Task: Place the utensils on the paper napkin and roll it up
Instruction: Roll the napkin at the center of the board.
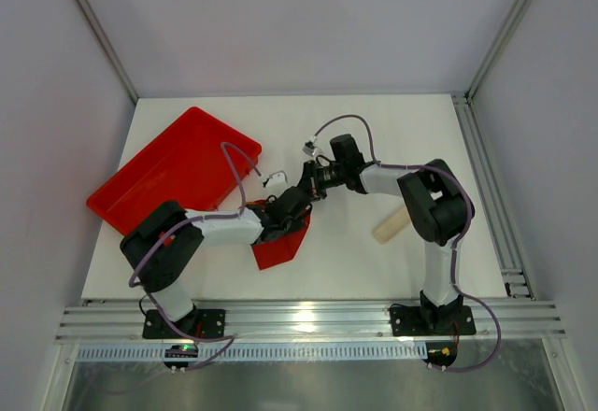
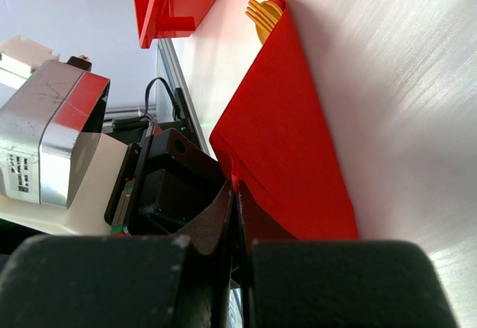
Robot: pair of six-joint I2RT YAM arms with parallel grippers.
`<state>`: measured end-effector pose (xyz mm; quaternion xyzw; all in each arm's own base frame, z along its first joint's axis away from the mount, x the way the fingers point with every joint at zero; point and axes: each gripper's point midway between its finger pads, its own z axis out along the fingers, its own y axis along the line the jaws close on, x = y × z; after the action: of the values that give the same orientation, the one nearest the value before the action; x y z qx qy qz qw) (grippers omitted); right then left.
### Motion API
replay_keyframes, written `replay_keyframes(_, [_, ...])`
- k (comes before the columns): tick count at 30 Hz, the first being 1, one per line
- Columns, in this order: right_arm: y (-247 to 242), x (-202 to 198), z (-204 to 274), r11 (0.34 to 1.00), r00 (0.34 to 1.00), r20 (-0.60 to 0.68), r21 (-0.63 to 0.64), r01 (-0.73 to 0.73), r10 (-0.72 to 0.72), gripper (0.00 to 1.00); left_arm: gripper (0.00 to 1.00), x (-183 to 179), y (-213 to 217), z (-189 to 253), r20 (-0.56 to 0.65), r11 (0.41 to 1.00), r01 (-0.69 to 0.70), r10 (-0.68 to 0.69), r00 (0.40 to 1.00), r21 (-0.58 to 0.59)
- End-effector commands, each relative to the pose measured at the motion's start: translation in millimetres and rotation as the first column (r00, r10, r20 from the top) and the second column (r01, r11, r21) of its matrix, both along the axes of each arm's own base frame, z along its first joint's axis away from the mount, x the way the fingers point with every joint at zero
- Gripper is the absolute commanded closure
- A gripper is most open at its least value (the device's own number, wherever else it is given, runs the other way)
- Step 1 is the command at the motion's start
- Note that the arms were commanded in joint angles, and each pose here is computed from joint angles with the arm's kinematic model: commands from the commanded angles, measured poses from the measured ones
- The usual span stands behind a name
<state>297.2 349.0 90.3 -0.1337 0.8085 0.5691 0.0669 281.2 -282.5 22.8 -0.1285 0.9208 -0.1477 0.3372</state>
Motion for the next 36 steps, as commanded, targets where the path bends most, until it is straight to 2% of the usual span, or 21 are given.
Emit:
replay_keyframes(1, [5,-21,33,0.995,0.996,0.034,0.061,-0.079,0.077,0.96,0.94,16,-1,23,0.098,1.000,-0.016,0.018,0.995,-0.025])
replay_keyframes(15, [-4,-19,23,0.999,0.998,0.030,-0.001,-0.051,0.051,0.96,0.94,15,-11,19,0.092,0.999,0.013,-0.008,0.996,-0.052])
replay_keyframes(23, [-9,-16,12,0.999,0.999,0.018,-0.036,-0.034,0.035,0.96,0.85,13,-12,18,0.101,0.998,0.028,-0.022,0.995,-0.054])
replay_keyframes(36, [-11,-16,11,0.998,0.999,0.019,-0.053,-0.030,0.031,0.96,0.79,11,-8,28,0.126,0.999,0.032,-0.026,0.992,-0.044])
